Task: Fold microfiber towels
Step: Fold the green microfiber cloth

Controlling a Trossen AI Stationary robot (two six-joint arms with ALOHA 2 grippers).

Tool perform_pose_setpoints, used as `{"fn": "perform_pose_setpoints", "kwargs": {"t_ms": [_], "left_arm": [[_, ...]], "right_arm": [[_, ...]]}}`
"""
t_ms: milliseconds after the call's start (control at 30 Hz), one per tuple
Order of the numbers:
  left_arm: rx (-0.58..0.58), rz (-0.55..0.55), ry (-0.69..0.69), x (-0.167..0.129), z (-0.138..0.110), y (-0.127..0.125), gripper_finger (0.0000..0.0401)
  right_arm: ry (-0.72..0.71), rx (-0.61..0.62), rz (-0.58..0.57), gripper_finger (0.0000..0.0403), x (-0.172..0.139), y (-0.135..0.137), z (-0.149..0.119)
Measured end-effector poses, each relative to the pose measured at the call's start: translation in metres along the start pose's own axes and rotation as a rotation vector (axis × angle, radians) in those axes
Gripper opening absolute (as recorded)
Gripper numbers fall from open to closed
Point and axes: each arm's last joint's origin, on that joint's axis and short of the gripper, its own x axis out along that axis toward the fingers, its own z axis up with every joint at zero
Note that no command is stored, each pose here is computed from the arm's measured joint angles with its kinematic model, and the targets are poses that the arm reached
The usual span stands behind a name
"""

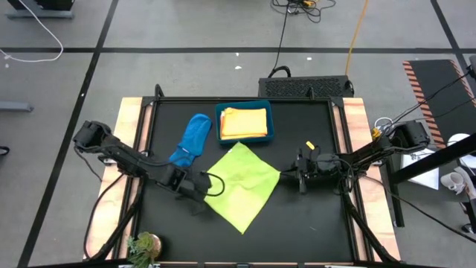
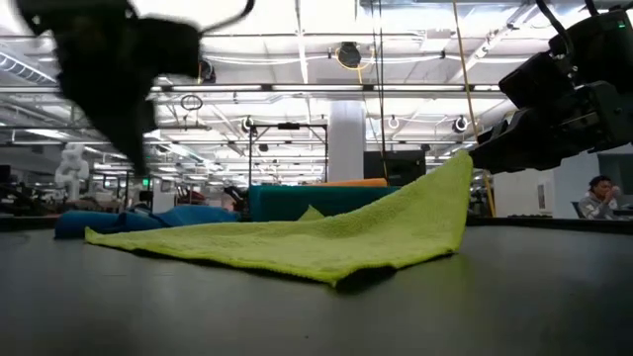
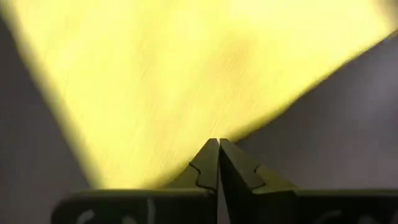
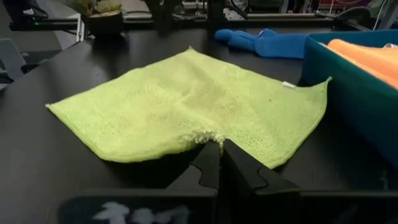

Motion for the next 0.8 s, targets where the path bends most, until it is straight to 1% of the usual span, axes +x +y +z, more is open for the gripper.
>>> {"fn": "perform_pose_setpoints", "kwargs": {"t_ms": [100, 167, 267, 333, 400, 533, 600, 700, 800], "left_arm": [[0.124, -0.092, -0.249, -0.003, 0.016, -0.019, 0.0007], [0.217, -0.160, -0.393, 0.001, 0.025, -0.034, 0.0005], [0.368, -0.231, -0.538, 0.015, 0.031, -0.053, 0.0011], [0.418, -0.261, -0.611, 0.028, 0.034, -0.062, 0.0025], [0.423, -0.262, -0.611, 0.047, 0.032, -0.065, 0.0047], [0.391, -0.266, -0.546, 0.077, 0.027, -0.064, 0.0105], [0.390, -0.278, -0.529, 0.084, 0.028, -0.068, 0.0135], [0.420, -0.296, -0.518, 0.091, 0.030, -0.080, 0.0174], [0.472, -0.268, -0.471, 0.098, 0.032, -0.091, 0.0199]], "right_arm": [[0.000, 0.000, 0.000, 0.0000, 0.000, 0.000, 0.000], [-0.003, 0.000, 0.000, 0.0000, 0.000, 0.000, 0.000], [-0.003, 0.002, 0.000, 0.0000, 0.000, 0.000, 0.000], [-0.001, 0.002, 0.001, 0.0000, 0.000, 0.000, 0.000], [-0.002, 0.002, 0.004, 0.0000, 0.000, 0.000, 0.000], [-0.002, 0.002, 0.004, 0.0000, 0.000, 0.000, 0.000], [-0.001, 0.002, 0.004, 0.0000, 0.000, 0.000, 0.000], [-0.002, 0.002, 0.004, 0.0000, 0.000, 0.000, 0.000], [-0.006, 0.003, 0.002, 0.0000, 0.000, 0.000, 0.001]]}}
